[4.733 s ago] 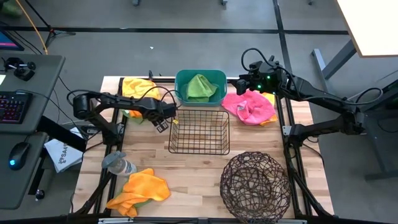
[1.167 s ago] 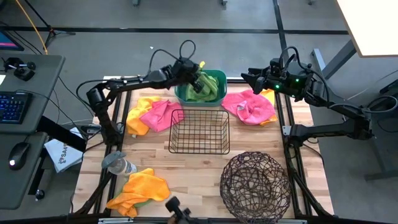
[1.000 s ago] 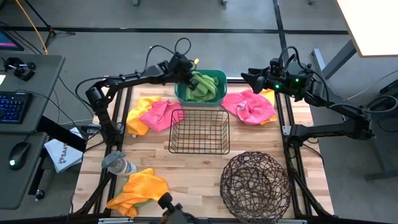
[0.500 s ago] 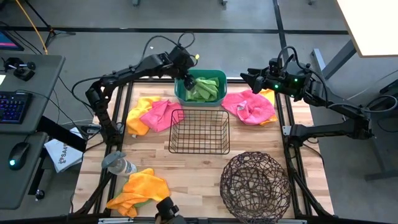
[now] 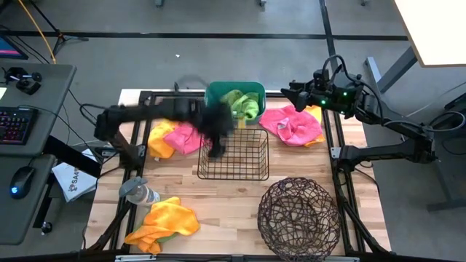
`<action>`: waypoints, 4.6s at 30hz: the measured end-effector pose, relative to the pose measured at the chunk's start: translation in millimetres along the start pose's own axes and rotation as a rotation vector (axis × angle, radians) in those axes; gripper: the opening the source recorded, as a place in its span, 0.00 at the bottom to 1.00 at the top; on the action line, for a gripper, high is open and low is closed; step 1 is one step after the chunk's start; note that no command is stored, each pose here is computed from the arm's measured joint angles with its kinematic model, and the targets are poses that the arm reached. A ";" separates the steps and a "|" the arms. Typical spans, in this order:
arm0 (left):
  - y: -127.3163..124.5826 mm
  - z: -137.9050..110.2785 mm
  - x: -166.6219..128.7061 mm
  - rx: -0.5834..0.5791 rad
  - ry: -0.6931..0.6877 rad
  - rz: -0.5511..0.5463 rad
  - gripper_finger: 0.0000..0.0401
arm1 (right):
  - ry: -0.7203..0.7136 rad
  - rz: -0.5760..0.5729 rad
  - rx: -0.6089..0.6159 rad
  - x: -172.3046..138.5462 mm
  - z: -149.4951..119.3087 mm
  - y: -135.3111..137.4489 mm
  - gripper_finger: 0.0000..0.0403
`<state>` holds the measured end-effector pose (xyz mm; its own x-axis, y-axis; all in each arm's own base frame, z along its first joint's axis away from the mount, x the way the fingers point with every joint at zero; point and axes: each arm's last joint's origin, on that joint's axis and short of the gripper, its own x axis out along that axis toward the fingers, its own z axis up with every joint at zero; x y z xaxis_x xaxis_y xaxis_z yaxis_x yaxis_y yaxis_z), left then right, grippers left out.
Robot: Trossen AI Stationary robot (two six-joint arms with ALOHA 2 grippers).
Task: Sort microfiber towel by color & place in baskets
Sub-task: Put the green microfiber cloth into the blue bin
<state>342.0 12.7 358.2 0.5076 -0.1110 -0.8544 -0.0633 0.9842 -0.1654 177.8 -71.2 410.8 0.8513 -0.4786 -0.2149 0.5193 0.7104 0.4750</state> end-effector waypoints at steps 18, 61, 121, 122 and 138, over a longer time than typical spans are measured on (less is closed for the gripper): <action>-259.9 -134.2 40.3 0.020 0.331 -0.093 0.63 | 0.162 0.398 -0.048 -3.0 -2.3 14.4 0.80; -304.1 -282.3 160.8 -0.039 0.614 0.642 0.31 | 0.152 0.466 -0.066 -25.4 -32.4 66.9 0.80; 18.6 18.7 -130.0 -0.242 -0.515 1.042 0.00 | -0.051 0.566 -0.127 -35.9 -13.2 72.5 0.80; 28.6 22.2 -127.7 -0.236 -0.507 1.039 0.00 | -0.055 0.567 -0.131 -36.4 -12.8 72.4 0.80; 142.6 32.8 -51.5 -0.018 -0.754 0.778 0.00 | -0.203 0.307 -0.085 -39.0 -5.2 63.8 0.80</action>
<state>335.0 163.3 394.7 0.7201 0.6626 -0.2062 -0.6059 0.7452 0.2785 178.1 -4.5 445.1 0.9406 -0.3233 0.1034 0.2542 0.8729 0.4164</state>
